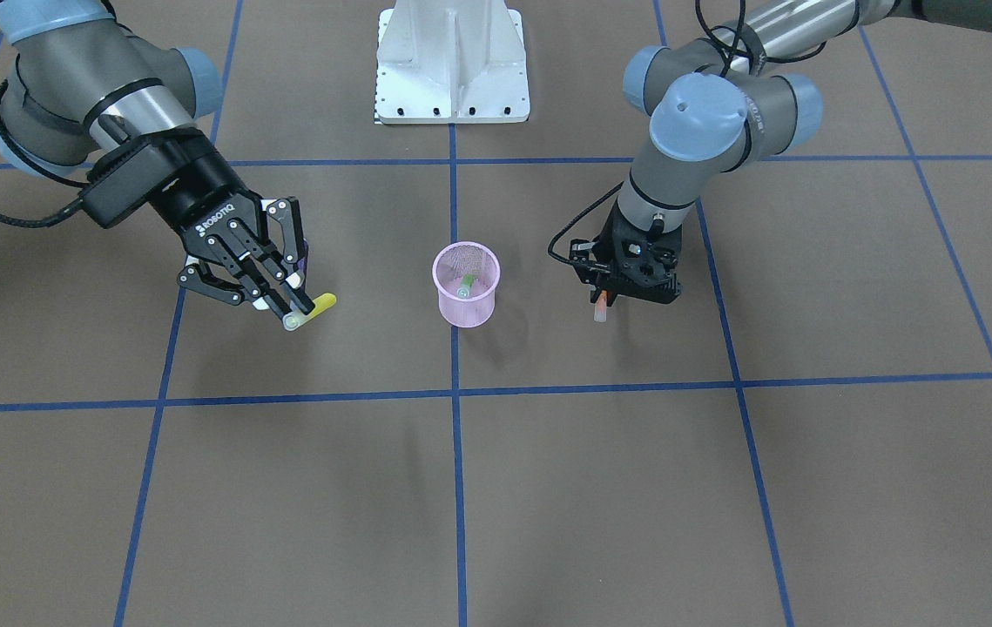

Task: Collect pens into pen holder
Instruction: 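Lift the orange marker with the left gripper while the right drops yellow into cup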

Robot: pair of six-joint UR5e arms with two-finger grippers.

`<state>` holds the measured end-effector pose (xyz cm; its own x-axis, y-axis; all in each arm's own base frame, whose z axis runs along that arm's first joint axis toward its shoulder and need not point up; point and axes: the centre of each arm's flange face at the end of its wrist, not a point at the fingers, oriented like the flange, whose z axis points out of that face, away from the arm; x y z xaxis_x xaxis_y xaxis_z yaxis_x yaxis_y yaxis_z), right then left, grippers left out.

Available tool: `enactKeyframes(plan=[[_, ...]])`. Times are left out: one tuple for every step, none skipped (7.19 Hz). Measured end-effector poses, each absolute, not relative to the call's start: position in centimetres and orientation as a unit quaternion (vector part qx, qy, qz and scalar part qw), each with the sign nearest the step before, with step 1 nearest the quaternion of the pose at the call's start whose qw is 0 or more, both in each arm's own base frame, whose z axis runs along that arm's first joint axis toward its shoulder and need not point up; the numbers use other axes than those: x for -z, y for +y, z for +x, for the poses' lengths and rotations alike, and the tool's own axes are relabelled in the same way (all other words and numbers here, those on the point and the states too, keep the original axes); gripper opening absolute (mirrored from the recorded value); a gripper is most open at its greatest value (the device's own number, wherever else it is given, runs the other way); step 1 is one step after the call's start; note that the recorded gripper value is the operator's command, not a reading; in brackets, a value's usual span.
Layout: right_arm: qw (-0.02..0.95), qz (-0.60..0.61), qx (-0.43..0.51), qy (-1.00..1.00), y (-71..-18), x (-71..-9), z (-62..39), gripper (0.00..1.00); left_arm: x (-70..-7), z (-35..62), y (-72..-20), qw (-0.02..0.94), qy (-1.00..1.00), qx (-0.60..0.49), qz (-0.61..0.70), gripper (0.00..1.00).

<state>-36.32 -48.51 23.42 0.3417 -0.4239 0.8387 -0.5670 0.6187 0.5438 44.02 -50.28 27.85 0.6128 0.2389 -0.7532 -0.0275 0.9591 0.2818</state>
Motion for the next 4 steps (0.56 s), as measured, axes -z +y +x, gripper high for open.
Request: enactKeyframes(plan=[[0.688,0.444,-0.059,-0.571,-46.8,-22.2,-39.2,0.00,-27.3,41.9,-51.4,0.886,0.434,-0.077,0.142,0.00],[0.686,0.454,-0.070,-0.564,-44.8,-21.4,-42.1,0.00,-27.0,40.3,-52.2,0.884,0.432,-0.081,0.157,0.00],[0.688,0.464,-0.080,-0.552,-42.9,-20.6,-44.8,0.00,-27.0,39.4,-52.8,0.884,0.430,-0.083,0.165,0.00],[0.693,0.473,-0.086,-0.538,-41.2,-19.9,-47.5,0.00,-27.0,38.8,-53.2,0.884,0.428,-0.085,0.170,0.00]])
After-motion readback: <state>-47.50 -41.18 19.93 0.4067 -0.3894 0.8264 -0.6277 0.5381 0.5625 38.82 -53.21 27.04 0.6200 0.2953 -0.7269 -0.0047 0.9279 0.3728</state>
